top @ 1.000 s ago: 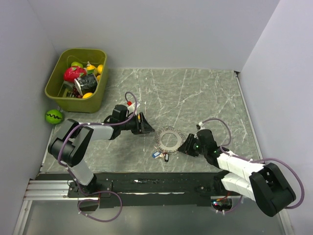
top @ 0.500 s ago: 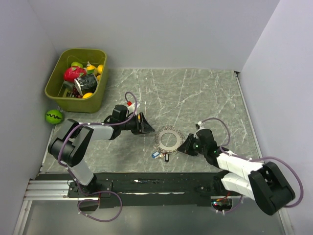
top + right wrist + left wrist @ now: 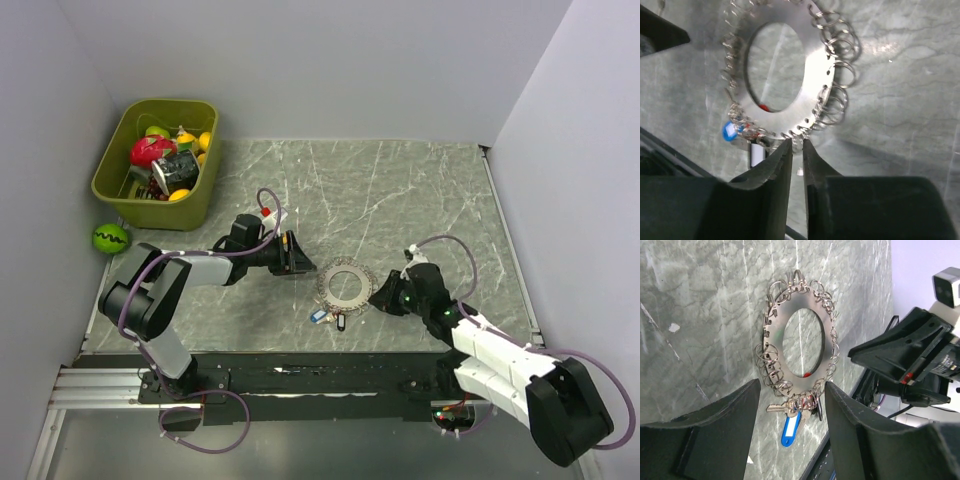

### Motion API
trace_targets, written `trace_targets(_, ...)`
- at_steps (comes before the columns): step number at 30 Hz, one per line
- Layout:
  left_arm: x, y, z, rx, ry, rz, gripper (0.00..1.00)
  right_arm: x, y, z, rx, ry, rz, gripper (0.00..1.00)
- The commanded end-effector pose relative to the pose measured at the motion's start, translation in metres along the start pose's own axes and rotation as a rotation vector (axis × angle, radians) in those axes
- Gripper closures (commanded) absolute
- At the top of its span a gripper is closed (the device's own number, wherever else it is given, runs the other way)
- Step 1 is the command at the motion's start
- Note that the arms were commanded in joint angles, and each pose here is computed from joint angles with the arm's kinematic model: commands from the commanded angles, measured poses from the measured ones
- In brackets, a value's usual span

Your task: Put the keys on the keyring

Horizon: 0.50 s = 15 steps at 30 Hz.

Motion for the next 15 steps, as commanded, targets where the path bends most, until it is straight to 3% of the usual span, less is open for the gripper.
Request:
trace_targets(1,0.001,-0.016,-0.011,-0.064,-0.021,0.044,0.40,-0.002,-0.005,0.007,-0.018,0.049,0.029,0.66)
trace_targets(15,0.002,-0.018,-0.010,-0.070,-0.023,0.052,0.39,-0.025,-0.012,0.016,-0.046,0.105,0.011,0.67)
Point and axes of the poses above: each gripper's point midway between its finger pads, its own x axis back along the fingers, its own y axis along the line the jaws close on, z = x × y, the point moved 10 cm from there along x, back along the fingers, and after that the axes turned 7 degrees about x, right-handed, at the moved point
